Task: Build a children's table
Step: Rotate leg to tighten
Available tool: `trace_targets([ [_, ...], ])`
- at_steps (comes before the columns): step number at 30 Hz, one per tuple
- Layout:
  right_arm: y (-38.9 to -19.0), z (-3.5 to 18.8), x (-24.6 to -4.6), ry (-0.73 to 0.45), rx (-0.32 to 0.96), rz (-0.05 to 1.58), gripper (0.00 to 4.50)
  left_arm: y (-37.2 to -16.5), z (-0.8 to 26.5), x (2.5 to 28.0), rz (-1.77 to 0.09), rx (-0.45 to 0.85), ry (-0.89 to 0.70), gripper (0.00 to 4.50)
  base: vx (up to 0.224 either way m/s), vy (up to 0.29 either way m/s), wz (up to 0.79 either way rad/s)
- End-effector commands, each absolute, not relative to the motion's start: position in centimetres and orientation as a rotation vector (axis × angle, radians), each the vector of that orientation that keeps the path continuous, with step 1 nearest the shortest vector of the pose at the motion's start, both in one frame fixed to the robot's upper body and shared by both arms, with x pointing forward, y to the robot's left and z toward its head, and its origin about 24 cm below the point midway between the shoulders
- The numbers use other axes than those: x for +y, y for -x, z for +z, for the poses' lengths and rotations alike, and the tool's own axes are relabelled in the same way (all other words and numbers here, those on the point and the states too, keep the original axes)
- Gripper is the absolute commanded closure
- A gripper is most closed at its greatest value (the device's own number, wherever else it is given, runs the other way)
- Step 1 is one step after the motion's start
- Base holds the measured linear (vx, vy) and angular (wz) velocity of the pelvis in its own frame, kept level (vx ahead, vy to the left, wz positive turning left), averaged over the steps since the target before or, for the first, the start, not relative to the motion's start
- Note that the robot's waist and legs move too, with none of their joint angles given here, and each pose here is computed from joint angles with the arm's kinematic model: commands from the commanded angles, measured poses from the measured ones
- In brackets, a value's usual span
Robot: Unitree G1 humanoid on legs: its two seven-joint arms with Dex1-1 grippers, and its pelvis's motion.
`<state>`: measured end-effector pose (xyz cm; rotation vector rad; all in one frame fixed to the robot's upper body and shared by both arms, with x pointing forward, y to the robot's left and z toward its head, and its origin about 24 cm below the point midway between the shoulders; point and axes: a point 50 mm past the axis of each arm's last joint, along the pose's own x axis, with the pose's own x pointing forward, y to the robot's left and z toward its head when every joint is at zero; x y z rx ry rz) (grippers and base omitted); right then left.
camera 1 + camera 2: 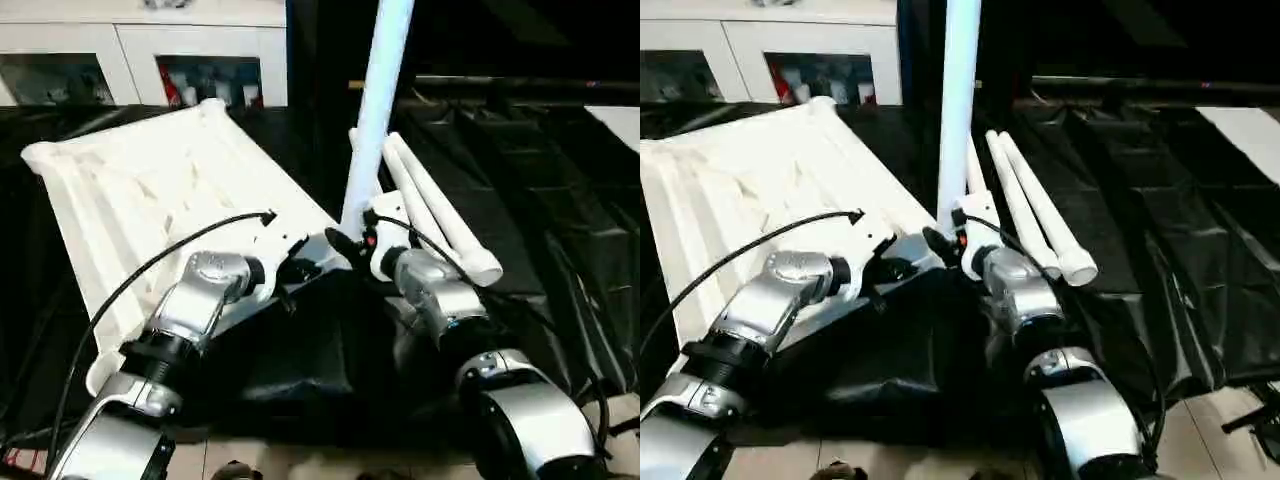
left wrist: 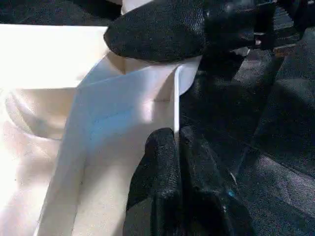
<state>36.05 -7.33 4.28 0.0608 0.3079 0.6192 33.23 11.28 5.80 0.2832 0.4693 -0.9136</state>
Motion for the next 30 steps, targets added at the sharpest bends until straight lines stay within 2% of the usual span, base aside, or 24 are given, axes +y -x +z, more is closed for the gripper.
trace_targets([
  [1, -34.7, 3.7, -3.8, -0.096, 0.351, 0.806, 0.88, -33.1, 7.3, 9.1, -1.004, 0.364, -0.304, 4.5, 0.0, 0.0, 0.0],
  [3, -34.6, 3.7, -4.2, -0.053, 0.343, 0.853, 0.65, -32.7, 7.0, 9.6, -1.033, 0.373, -0.32, 4.5, 0.0, 0.0, 0.0],
  [11, -34.2, 4.1, -6.7, 0.043, 0.323, 1.03, 0.65, -31.3, 6.5, 11.6, -1.161, 0.385, -0.372, 4.5, 0.0, 0.0, 0.0],
  [12, -34.1, 4.5, -7.9, 0.053, 0.323, 1.087, 0.65, -30.8, 6.4, 12.3, -1.204, 0.399, -0.381, 4.5, 0.0, 0.0, 0.0],
  [17, -33.8, 4.6, -9.7, 0.122, 0.346, 1.166, 0.65, -30.4, 6.4, 13.3, -1.253, 0.388, -0.395, 4.5, 0.0, 0.0, 0.0],
  [19, -33.3, 4.8, -10.9, 0.138, 0.362, 1.244, 0.65, -29.7, 6.5, 14.2, -1.321, 0.408, -0.403, 4.5, 0.0, 0.0, 0.0],
  [23, -33.1, 5.0, -11.1, 0.142, 0.365, 1.283, 0.65, -29.6, 6.6, 14.7, -1.348, 0.412, -0.405, 4.5, 0.0, 0.0, 0.0],
  [30, -32.6, 5.1, -10.8, 0.118, 0.36, 1.345, 1.37, -29.1, 6.6, 15.4, -1.387, 0.442, -0.403, 4.5, 0.0, 0.0, 0.0],
])
